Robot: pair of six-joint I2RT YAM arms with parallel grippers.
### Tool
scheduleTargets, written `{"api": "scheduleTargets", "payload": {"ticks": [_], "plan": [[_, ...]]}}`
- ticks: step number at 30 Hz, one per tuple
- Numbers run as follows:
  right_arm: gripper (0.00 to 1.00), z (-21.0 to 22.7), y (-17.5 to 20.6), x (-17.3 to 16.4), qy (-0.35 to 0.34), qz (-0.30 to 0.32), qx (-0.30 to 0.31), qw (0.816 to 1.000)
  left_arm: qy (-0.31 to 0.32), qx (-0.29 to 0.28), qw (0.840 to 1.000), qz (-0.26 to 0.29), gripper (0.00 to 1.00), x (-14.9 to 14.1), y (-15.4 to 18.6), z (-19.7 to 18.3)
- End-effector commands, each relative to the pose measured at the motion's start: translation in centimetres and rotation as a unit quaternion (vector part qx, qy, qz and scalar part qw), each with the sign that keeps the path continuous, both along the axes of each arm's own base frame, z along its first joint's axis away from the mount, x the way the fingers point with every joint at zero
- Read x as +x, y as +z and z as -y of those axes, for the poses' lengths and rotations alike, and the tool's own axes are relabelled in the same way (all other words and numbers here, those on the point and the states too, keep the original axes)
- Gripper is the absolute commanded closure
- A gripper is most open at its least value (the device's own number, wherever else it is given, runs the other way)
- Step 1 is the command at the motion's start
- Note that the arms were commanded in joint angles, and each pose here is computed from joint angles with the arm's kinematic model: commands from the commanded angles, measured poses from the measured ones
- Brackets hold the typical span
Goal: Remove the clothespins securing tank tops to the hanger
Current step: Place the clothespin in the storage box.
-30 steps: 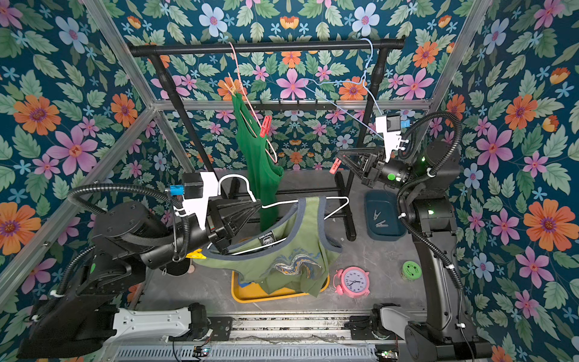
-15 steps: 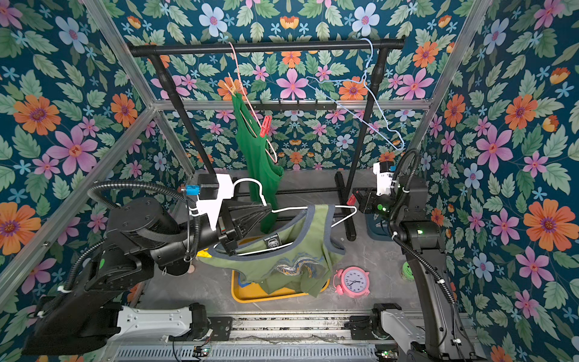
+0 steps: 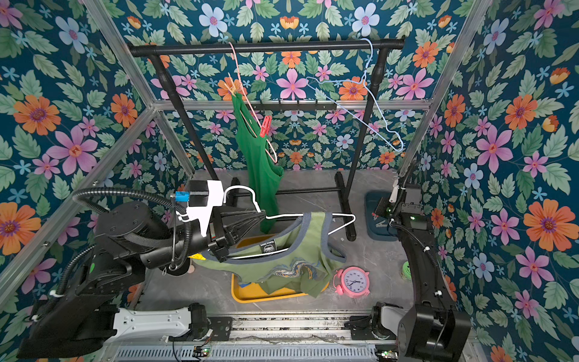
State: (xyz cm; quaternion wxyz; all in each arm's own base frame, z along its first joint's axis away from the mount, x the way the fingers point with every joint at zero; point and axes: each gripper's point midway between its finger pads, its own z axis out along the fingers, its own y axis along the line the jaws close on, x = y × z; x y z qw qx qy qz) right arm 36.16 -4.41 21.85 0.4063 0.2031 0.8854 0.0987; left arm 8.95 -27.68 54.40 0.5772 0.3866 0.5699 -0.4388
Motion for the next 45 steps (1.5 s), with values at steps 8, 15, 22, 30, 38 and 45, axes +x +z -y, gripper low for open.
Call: {"api": "scheduleTargets", "payload": {"ticks": [8, 15, 22, 30, 38, 45], "plan": [[0.98, 5.7, -5.5, 3.7, -0.108, -0.074, -0.022, 0.991, -0.021, -0.011, 1.0, 0.008, 1.0, -0.5, 0.3, 0.6], [0.96, 7.4, -10.9, 6.0, -0.122, -0.157, -0.009, 0.98, -0.022, -0.021, 1.0, 0.008, 1.0, -0.7, -0.1, 0.5], [0.91, 7.2, -15.2, 7.3, -0.107, -0.224, 0.01, 0.969, -0.02, -0.025, 0.999, 0.004, 1.0, -0.6, -0.1, 0.2], [0.72, 6.7, -16.8, 6.8, -0.099, -0.243, 0.022, 0.965, -0.019, -0.026, 0.999, 0.004, 1.0, -0.6, -0.2, 0.2], [0.57, 6.8, -15.5, 7.0, -0.096, -0.226, 0.018, 0.969, -0.023, -0.022, 0.999, 0.004, 1.0, -0.6, -0.3, 0.6], [0.46, 6.6, -13.4, 7.2, -0.099, -0.201, 0.023, 0.974, -0.023, -0.018, 1.0, 0.003, 1.0, -0.6, -0.4, 0.8]]}}
